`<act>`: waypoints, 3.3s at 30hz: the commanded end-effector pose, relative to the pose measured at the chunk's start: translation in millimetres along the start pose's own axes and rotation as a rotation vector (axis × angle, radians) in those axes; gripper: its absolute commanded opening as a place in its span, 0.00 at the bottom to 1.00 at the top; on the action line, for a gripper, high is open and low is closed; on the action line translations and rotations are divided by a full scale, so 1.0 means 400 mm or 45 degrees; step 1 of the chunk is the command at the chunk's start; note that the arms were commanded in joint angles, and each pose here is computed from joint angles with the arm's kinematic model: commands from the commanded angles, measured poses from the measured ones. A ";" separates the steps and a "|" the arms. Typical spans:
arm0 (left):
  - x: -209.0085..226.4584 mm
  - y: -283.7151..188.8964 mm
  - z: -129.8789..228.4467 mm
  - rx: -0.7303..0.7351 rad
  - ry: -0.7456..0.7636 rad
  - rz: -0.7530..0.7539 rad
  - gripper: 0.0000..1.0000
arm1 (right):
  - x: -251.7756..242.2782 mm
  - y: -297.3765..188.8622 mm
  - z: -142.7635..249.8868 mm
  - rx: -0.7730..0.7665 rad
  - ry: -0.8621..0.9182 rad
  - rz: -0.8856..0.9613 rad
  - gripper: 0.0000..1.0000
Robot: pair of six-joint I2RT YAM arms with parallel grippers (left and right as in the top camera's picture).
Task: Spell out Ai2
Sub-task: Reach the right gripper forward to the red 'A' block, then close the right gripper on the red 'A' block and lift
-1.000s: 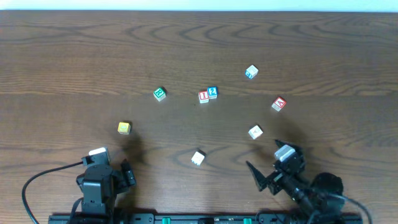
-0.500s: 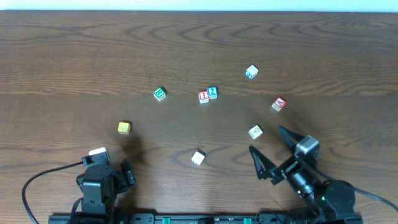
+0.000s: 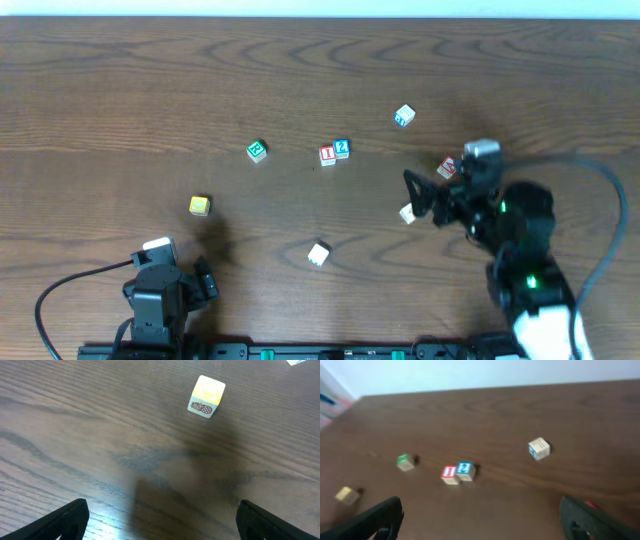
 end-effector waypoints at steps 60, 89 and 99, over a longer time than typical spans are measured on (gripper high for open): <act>0.004 0.000 0.005 0.006 0.009 -0.009 0.96 | -0.327 0.280 0.164 1.292 -0.489 -0.156 0.95; 0.004 0.000 0.005 0.006 0.009 -0.009 0.95 | -0.311 0.318 0.233 1.251 -0.540 -0.145 0.46; 0.004 0.000 0.005 0.006 0.010 -0.009 0.95 | -0.325 0.312 0.235 1.284 -0.553 -0.095 0.38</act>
Point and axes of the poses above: each gripper's point midway between its finger pads, its own y axis out along the fingers, its own x axis along the line the jaws close on, z = x × y, the point moved 4 cm from there along -y, back along the fingers, and after that the axes turned 6 degrees about -y, right-handed, at the moved point
